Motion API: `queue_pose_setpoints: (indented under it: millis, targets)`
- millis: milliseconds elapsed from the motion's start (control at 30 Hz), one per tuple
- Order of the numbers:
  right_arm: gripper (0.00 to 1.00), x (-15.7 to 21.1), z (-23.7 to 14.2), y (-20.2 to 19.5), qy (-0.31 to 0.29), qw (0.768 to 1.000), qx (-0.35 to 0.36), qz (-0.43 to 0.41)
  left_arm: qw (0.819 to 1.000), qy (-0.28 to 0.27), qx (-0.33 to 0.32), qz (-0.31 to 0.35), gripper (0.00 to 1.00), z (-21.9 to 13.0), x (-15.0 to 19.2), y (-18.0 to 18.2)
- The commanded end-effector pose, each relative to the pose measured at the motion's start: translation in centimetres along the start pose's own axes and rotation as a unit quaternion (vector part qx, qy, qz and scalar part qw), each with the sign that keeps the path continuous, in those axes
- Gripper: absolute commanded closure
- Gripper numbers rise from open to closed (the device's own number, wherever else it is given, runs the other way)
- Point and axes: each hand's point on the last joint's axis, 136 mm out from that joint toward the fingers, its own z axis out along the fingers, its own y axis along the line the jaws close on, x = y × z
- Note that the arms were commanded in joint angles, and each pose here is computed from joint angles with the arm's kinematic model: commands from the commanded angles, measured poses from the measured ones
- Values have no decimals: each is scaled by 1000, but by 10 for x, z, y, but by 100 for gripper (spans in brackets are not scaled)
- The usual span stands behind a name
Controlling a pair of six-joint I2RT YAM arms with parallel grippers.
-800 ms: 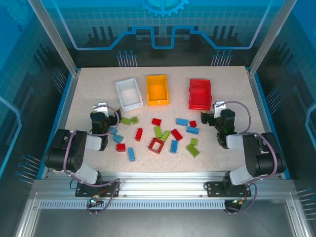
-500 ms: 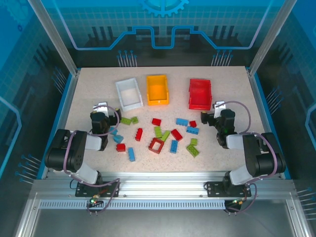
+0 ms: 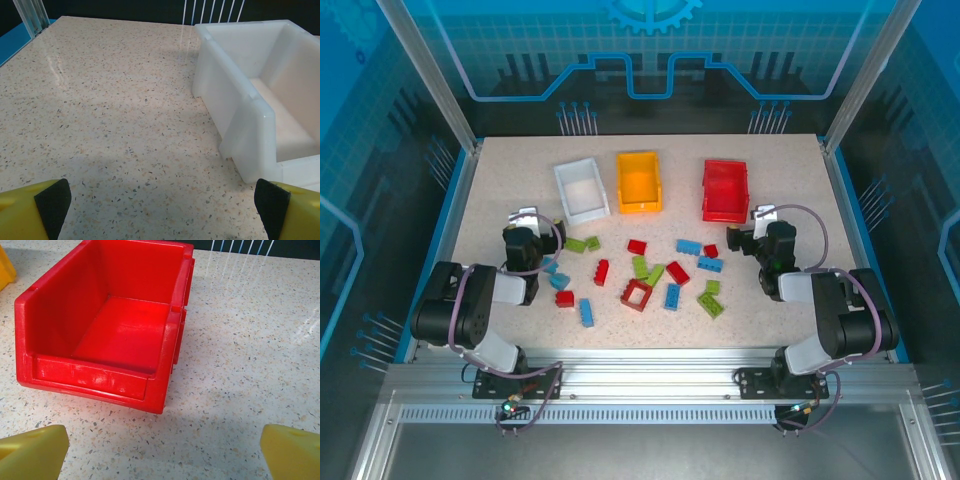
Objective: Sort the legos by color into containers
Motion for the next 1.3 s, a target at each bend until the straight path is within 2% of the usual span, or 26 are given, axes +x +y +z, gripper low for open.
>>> queue_pose_setpoints:
  millis: [0, 100, 200, 267, 333, 433, 467, 533, 567, 600, 633, 667, 733, 767, 833, 900, 967, 1067, 1167, 1267]
  targets:
    - [0, -18, -1, -6, -24, 1000, 11, 4, 999, -52, -3, -6, 1, -17, -23, 1]
    - [0, -42, -20, -14, -24, 999, 32, 9, 993, -114, -26, 0, 1, -64, -59, 1]
    - [0, -97, -71, -18, -97, 994, 50, 29, 991, -133, -9, -3, 1, -109, -102, -11]
    - [0, -144, -118, -18, -151, 986, 53, 47, 986, -165, 20, -12, 1, -144, -136, -20]
    - [0, -172, -152, -15, -179, 981, 40, 63, 983, -180, 45, -15, 1, -173, -162, -27]
    - [0, -214, -204, -13, -196, 970, 3, 141, 982, -159, 92, -36, 1, -211, -192, -38]
    - [0, -228, -220, -6, -177, 968, -29, 174, 983, -137, 96, -74, 1, -224, -201, -34]
    - [0, -233, -241, 8, -121, 963, -76, 230, 980, -53, 136, -138, 1, -250, -202, -41]
    - [0, -226, -245, 7, -90, 956, -72, 270, 975, -12, 167, -148, 1, -262, -197, -50]
    - [0, -220, -245, 10, -71, 951, -80, 290, 969, 3, 180, -170, 1, -268, -195, -52]
    - [1, -219, -246, 21, -60, 952, -109, 278, 962, 15, 194, -189, 1, -272, -191, -56]
    - [10, -211, -246, 33, -19, 953, -134, 271, 955, 26, 220, -195, 1, -277, -188, -64]
    - [21, -189, -242, 41, 55, 953, -124, 269, 936, 77, 279, -199, 1, -288, -179, -86]
    - [25, -168, -239, 45, 112, 952, -104, 264, 927, 123, 290, -205, 1, -289, -168, -94]
    - [26, -131, -238, 56, 187, 950, -72, 239, 904, 216, 297, -218, 1, -285, -139, -109]
    - [27, -98, -236, 71, 234, 947, -59, 212, 876, 292, 304, -233, 1, -282, -104, -121]
    - [28, -63, -229, 96, 277, 941, -72, 179, 858, 339, 300, -242, 1, -281, -69, -127]
    - [29, -21, -215, 121, 329, 935, -68, 113, 859, 348, 297, -231, 1, -285, -38, -130]
    - [30, 14, -196, 149, 375, 921, -98, 46, 861, 361, 296, -204, 1, -285, -1, -139]
    - [29, 46, -183, 152, 408, 909, -86, 4, 866, 362, 308, -156, 3, -288, 22, -159]
